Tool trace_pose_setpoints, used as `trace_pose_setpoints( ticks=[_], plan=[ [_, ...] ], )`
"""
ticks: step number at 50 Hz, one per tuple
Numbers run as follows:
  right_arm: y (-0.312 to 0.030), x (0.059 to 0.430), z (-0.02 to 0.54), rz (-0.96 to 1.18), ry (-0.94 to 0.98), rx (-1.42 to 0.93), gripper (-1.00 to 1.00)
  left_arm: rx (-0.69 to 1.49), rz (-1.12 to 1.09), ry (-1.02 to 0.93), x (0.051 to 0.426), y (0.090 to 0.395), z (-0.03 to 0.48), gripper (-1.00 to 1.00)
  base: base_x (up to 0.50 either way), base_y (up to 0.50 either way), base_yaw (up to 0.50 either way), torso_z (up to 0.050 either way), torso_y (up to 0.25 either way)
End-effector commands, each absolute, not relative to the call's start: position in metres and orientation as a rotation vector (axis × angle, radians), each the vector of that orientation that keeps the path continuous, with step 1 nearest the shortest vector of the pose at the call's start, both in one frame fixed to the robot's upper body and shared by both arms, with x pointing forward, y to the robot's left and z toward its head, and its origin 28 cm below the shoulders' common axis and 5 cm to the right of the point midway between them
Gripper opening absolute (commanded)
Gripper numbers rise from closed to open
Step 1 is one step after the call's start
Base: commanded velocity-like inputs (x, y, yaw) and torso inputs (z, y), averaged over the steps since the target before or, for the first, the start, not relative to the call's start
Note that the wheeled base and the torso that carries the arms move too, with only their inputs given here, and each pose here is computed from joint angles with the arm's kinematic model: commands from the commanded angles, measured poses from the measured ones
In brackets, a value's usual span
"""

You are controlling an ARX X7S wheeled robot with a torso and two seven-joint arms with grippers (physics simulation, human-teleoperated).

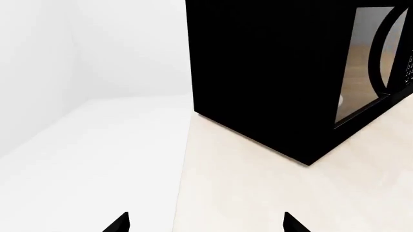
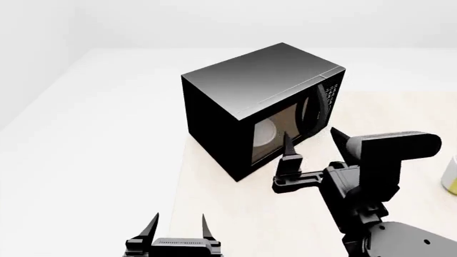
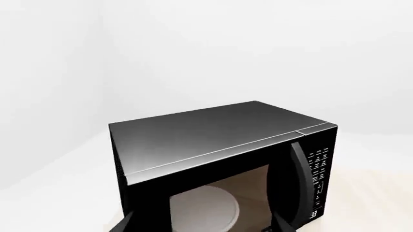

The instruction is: Close the microwave.

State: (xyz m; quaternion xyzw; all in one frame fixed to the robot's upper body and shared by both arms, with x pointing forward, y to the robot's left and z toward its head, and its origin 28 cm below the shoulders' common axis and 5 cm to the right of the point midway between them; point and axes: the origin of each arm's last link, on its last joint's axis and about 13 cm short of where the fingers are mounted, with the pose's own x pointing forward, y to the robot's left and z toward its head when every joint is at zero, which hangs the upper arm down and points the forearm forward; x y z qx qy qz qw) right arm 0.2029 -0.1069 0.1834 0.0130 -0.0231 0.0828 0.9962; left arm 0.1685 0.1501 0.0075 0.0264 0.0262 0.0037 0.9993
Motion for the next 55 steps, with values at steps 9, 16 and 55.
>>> trace_pose_setpoints(
  ticks=[9,16,55],
  plan=[
    [-0.105,0.168,0.183,0.180,-0.064,0.091,1.00,0.053,0.007,0.052,0.168,0.150,0.007,1.00,0.00,0.00,0.00,0.000,0.000],
    [-0.107,0.157,0.182,0.167,-0.089,0.091,1.00,0.053,0.007,0.052,0.168,0.150,0.007,1.00,0.00,0.00,0.00,0.000,0.000],
    [-0.112,0.138,0.170,0.136,-0.191,0.093,1.00,0.053,0.007,0.052,0.168,0.150,0.007,1.00,0.00,0.00,0.00,0.000,0.000]
  ],
)
